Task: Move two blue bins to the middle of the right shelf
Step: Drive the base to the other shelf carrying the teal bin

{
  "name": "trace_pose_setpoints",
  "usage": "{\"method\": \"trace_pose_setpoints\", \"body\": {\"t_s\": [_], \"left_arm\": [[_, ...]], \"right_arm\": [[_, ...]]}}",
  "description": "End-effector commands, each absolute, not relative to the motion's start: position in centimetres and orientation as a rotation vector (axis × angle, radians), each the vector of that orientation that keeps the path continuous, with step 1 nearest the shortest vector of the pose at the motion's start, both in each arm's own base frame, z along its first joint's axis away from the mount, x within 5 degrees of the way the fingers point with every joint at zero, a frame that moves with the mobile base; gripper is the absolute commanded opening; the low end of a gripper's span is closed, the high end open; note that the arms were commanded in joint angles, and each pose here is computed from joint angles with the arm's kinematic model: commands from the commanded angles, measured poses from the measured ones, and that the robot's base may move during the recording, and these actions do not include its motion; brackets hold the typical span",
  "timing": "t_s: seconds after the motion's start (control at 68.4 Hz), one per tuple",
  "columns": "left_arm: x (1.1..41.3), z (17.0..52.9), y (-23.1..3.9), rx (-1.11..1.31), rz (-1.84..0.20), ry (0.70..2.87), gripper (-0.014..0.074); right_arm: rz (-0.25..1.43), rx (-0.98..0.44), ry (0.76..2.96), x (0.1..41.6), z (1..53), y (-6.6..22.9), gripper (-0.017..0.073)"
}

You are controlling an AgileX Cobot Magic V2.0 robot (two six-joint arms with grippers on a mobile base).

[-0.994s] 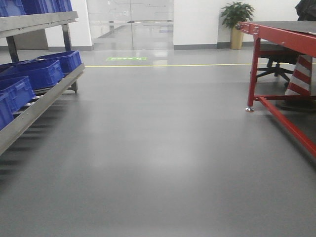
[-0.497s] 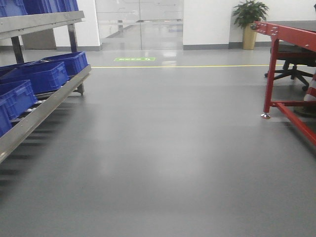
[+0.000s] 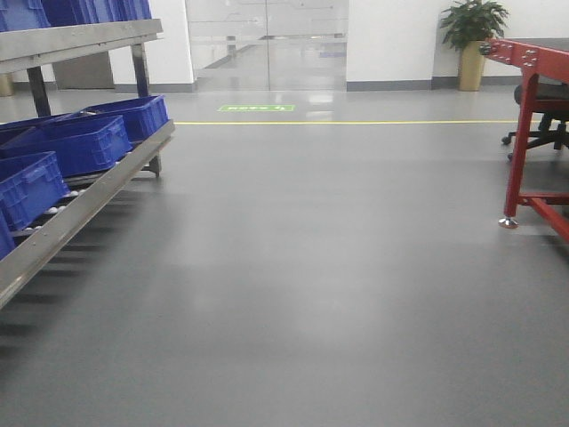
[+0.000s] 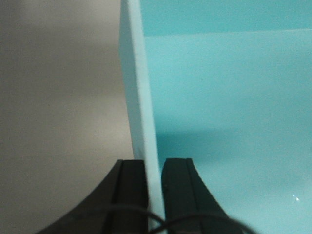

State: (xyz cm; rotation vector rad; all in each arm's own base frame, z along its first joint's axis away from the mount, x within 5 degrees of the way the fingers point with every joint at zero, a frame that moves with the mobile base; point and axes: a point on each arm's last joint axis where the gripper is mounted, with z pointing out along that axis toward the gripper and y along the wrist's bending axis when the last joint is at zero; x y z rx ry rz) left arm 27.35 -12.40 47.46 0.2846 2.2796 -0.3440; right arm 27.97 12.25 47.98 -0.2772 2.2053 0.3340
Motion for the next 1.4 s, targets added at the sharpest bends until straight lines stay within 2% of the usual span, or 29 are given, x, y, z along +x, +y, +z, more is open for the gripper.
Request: {"method": "trace_pose_setpoints", "body": {"t_s": [0.0, 0.263, 0.863, 1.389], "left_arm": [[26.8, 48.7, -12.4, 0.287, -0.391, 2.211, -0.0111], [27.1, 49.1, -12.5, 0.278, -0.404, 2.158, -0.0111], [28.5, 53.0, -12.9, 0.202, -0.495, 1.693, -0.0111], [28.5, 53.2, -12.9, 0.199, -0.499, 1.672, -0.0111]], "right_arm": [[0.314, -0.283, 2.15, 27.8, 48.8, 11.8, -0.0154], [0.314, -0.283, 2.15, 27.8, 48.8, 11.8, -0.0154], [0.314, -0.283, 2.15, 27.8, 48.8, 11.8, -0.0154], [0.314, -0.283, 2.15, 27.8, 48.8, 11.8, -0.0154]]}}
